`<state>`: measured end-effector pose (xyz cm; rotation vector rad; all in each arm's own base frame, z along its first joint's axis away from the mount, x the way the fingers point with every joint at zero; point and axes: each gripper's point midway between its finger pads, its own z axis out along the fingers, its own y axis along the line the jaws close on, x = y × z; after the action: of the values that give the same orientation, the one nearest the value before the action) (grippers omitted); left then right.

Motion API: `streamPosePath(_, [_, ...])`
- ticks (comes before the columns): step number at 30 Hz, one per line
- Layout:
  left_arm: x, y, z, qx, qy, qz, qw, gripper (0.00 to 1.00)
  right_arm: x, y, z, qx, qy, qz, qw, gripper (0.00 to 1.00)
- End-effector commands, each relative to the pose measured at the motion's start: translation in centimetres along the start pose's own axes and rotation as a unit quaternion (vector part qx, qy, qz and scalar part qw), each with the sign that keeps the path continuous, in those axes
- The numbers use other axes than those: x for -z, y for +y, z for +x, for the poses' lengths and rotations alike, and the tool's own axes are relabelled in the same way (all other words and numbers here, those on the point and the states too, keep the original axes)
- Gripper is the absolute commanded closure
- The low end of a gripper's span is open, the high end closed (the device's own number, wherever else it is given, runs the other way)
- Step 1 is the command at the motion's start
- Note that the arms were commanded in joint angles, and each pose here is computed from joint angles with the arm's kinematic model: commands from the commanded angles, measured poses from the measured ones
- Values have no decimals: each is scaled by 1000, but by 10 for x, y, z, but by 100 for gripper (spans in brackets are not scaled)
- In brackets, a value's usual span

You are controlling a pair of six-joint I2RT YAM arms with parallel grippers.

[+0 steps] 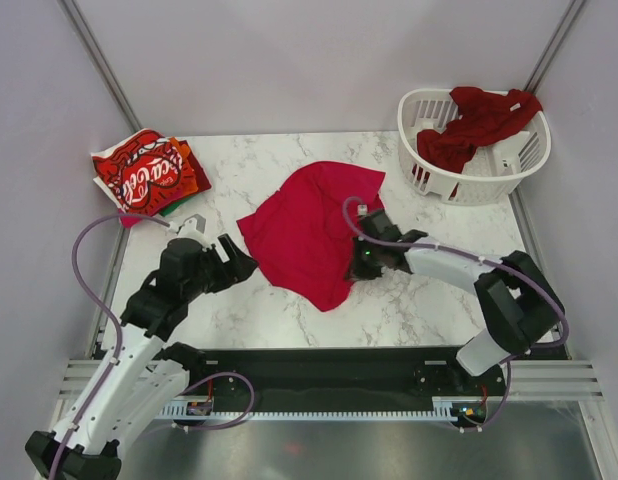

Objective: Fold and stack the t-shirts
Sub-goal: Flatten the tshirt out

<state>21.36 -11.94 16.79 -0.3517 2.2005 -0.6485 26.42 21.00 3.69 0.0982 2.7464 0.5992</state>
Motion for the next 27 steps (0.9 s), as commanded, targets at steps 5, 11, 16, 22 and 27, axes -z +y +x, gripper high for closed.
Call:
streamPosePath(5, [35, -16, -19, -4, -12, 6, 1000, 15, -10, 247, 111, 100, 85, -222, 966, 100])
streamPosePath(11, [61, -7, -25, -16, -29, -18, 999, 14, 2, 305, 112, 179, 52, -242, 952, 21])
streamPosePath(16, [62, 3, -9, -2, -5, -34, 999, 14, 39, 236, 71, 216, -47, -101, 970, 2])
streamPosePath(22, [55, 7, 2, 31, 11, -40, 999, 14, 68, 132, 21, 171, -112, 15, 979, 2])
streamPosePath(27, [39, 15, 15, 50, 45, -66, 996, 14, 58, 71, -21, 114, -124, 55, 984, 2])
